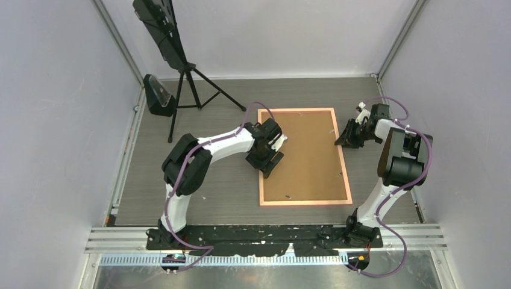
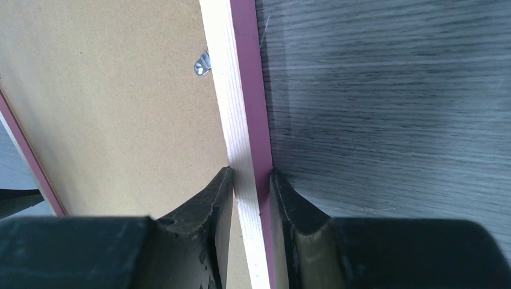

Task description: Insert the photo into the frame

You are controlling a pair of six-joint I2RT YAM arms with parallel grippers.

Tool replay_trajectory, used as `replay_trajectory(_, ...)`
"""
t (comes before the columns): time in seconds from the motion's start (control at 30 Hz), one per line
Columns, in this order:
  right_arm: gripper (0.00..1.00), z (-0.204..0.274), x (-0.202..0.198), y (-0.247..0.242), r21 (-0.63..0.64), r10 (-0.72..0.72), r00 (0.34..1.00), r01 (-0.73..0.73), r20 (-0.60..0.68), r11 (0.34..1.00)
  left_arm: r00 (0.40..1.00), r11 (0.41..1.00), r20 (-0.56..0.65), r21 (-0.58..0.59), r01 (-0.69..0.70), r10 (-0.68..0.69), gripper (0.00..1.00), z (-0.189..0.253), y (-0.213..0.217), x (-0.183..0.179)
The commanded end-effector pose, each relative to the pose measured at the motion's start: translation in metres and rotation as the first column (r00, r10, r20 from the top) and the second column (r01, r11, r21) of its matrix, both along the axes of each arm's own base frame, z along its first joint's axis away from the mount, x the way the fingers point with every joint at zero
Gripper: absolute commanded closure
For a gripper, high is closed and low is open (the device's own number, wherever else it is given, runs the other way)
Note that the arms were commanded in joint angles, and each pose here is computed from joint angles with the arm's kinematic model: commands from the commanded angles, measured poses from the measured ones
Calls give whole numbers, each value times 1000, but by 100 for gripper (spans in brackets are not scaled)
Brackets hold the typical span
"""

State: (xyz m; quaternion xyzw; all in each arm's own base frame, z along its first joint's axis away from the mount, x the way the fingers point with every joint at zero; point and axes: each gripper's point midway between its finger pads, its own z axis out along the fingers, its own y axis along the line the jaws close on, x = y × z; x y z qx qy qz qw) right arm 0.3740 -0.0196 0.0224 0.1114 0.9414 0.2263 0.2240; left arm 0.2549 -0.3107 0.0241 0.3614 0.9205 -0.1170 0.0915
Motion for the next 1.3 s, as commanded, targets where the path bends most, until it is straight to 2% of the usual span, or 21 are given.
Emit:
replay_trajectory(0.0, 95, 3, 6, 3, 52, -25, 1000, 25, 2, 998, 999, 1000, 31, -16, -8, 9, 39, 0, -7, 6)
replay_trajectory(0.17, 95, 2, 5, 3, 49, -22, 1000, 22, 0, 999, 999, 1000, 34, -17, -5, 5, 45, 1, -7, 6)
replay_trajectory(0.33, 95, 2, 5, 2, 46, -20, 1000, 20, 1, 999, 999, 1000, 45, -24, 4, -3, 56, 4, -7, 7)
replay_trajectory(0.67, 94, 2, 5, 1, 41, -17, 1000, 17, 2, 999, 999, 999, 40, -36, 14, -13, 64, 7, -10, 6)
replay_trajectory(0.73, 95, 2, 5, 2, 39, -15, 1000, 15, 2, 999, 999, 999, 40, -37, 13, -11, 58, 8, -10, 6)
replay_trajectory(0.87, 95, 1, 5, 1, 38, -14, 1000, 14, 3, 999, 999, 999, 49, -41, 11, -9, 41, 14, -10, 8)
replay_trajectory(0.93, 95, 2, 5, 1, 36, -15, 1000, 14, 4, 999, 998, 999, 56, -46, 11, -9, 36, 18, -10, 8)
replay_trajectory(1.27, 95, 7, 7, -2, 14, -4, 1000, 4, 25, 1000, 996, 997, 84, -72, 6, 0, 32, 35, -10, 12)
